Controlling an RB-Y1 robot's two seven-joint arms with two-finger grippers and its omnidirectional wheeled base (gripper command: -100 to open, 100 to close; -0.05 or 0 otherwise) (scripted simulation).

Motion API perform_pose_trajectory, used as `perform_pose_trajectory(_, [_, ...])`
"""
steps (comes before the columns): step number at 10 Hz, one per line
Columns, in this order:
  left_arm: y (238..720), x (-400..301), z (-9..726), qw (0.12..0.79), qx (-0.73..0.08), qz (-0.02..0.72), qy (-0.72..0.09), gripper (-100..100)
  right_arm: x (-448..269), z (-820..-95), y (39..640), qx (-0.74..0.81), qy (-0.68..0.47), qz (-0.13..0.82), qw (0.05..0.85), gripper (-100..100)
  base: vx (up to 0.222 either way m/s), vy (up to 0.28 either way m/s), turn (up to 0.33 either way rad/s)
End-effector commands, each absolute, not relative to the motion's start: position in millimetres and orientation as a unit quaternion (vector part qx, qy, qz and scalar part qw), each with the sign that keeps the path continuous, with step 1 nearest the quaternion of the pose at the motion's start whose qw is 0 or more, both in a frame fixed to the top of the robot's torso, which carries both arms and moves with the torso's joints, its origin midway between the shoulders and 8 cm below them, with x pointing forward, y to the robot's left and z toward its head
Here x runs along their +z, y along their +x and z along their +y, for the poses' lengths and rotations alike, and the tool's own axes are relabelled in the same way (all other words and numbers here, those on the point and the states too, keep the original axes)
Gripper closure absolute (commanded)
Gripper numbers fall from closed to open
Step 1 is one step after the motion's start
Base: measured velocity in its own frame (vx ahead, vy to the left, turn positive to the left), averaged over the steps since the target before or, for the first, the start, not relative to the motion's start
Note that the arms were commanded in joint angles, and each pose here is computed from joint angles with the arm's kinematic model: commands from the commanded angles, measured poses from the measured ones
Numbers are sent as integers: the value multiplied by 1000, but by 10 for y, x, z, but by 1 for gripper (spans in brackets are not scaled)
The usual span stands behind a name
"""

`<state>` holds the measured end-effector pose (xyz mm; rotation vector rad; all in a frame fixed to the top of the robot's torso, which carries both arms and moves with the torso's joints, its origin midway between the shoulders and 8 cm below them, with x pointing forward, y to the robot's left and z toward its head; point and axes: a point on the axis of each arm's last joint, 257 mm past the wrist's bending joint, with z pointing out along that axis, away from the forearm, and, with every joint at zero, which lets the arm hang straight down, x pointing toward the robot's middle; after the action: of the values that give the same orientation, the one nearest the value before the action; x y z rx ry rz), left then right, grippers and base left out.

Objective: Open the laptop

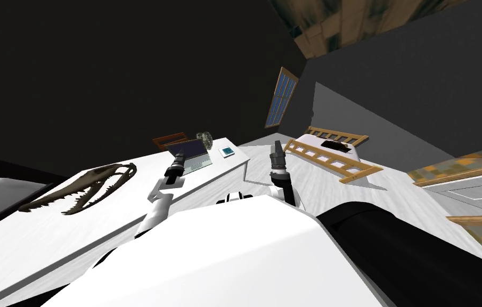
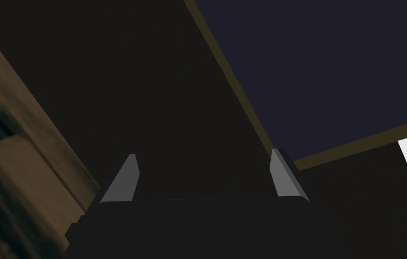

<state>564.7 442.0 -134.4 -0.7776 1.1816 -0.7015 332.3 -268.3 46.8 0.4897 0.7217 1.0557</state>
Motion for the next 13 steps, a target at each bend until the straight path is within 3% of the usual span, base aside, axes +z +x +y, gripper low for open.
perform_pose_trajectory(1, [5746,-1359,4695,705,-293,532,-365,-100,468,-2684,3323,487,226,333,775,0,-33,53,-218])
perform_pose_trajectory(13, [5767,-1637,5810,688,-209,535,-443,-100,468,-2684,3323,487,226,333,775,0,-24,40,-124])
